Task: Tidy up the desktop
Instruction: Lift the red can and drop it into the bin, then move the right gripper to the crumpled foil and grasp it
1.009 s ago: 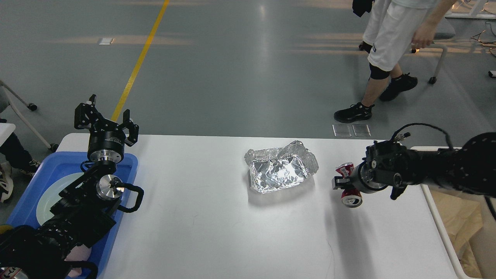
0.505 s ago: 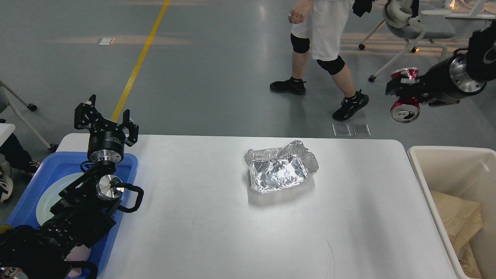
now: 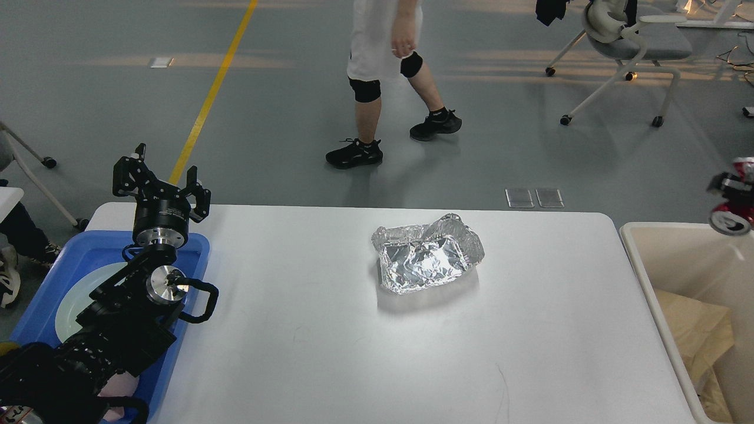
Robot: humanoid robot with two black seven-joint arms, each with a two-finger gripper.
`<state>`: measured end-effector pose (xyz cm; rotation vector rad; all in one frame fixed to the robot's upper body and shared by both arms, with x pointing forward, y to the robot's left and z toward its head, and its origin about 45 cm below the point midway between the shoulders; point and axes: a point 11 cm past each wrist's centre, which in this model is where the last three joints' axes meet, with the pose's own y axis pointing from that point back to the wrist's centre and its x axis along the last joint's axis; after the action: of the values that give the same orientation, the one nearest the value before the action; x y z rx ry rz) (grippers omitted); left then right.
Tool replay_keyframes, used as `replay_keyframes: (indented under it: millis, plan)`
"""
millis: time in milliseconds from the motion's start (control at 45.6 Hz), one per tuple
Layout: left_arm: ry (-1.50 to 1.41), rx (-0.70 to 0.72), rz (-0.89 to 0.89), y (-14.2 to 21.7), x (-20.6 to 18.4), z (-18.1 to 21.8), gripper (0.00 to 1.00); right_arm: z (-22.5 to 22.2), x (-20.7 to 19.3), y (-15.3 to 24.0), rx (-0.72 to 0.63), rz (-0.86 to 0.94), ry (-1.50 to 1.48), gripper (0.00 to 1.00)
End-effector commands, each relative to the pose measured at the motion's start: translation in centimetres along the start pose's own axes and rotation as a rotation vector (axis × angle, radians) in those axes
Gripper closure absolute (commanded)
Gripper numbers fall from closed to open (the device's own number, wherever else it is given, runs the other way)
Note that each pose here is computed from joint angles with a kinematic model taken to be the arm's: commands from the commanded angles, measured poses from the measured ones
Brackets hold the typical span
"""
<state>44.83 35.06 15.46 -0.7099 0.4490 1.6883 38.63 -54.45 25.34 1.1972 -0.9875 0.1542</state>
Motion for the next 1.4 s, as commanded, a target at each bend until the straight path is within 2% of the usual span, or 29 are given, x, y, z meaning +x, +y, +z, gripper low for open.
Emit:
replay_keyframes:
  millis: [0,22,44,88,132,154,329,636,768,987,1097,1228,1382]
  plan:
    - [-0.002,0.001,0.0,0.0,0.0,0.0,0.04,5.6,-3.8,-2.9,-0.129,0.001,-0.004,1.0]
    - [0.0,0.0,0.0,0.0,0.0,0.0,0.04,6.2,-4.4,-3.3,-0.142,0.0,-0.007,1.0]
    - [0.0,0.0,0.0,0.0,0.0,0.0,0.04,6.7,-4.9,-3.6,-0.153,0.0,-0.008,0.88]
    - [0.0,0.0,0.0,0.0,0.0,0.0,0.04,7.3,-5.8,-4.3,-0.169,0.004,-0.01,0.53]
    - [0.0,0.0,0.0,0.0,0.0,0.0,0.04,7.9,-6.3,-4.8,-0.186,0.019,-0.014,0.06]
    - [0.0,0.0,0.0,0.0,0.0,0.0,0.04,8.1,-6.3,-4.9,-0.194,0.029,-0.015,0.0]
    - [0.0,0.0,0.0,0.0,0.0,0.0,0.04,8.5,-9.6,-6.0,-0.213,-0.014,0.003,0.0]
    - [0.0,0.0,0.0,0.0,0.0,0.0,0.04,7.9,-10.0,-6.2,-0.203,-0.021,0.009,0.0]
    - [0.0,0.0,0.0,0.0,0.0,0.0,0.04,6.0,-10.2,-6.5,-0.168,-0.029,0.012,0.0]
    - [0.0,0.0,0.0,0.0,0.0,0.0,0.04,-1.2,-8.8,-6.4,-0.04,-0.04,0.018,0.0]
    - [0.0,0.0,0.0,0.0,0.0,0.0,0.04,-6.6,-8.0,-5.3,0.051,-0.06,0.072,0.0]
    - [-0.001,0.0,0.001,0.0,0.0,0.0,0.04,-12.9,-7.0,-2.7,0.144,-0.083,0.217,0.0]
    - [-0.001,0.0,0.001,0.0,0.0,0.0,0.04,-22.2,-8.6,1.2,0.287,-0.108,0.403,0.0]
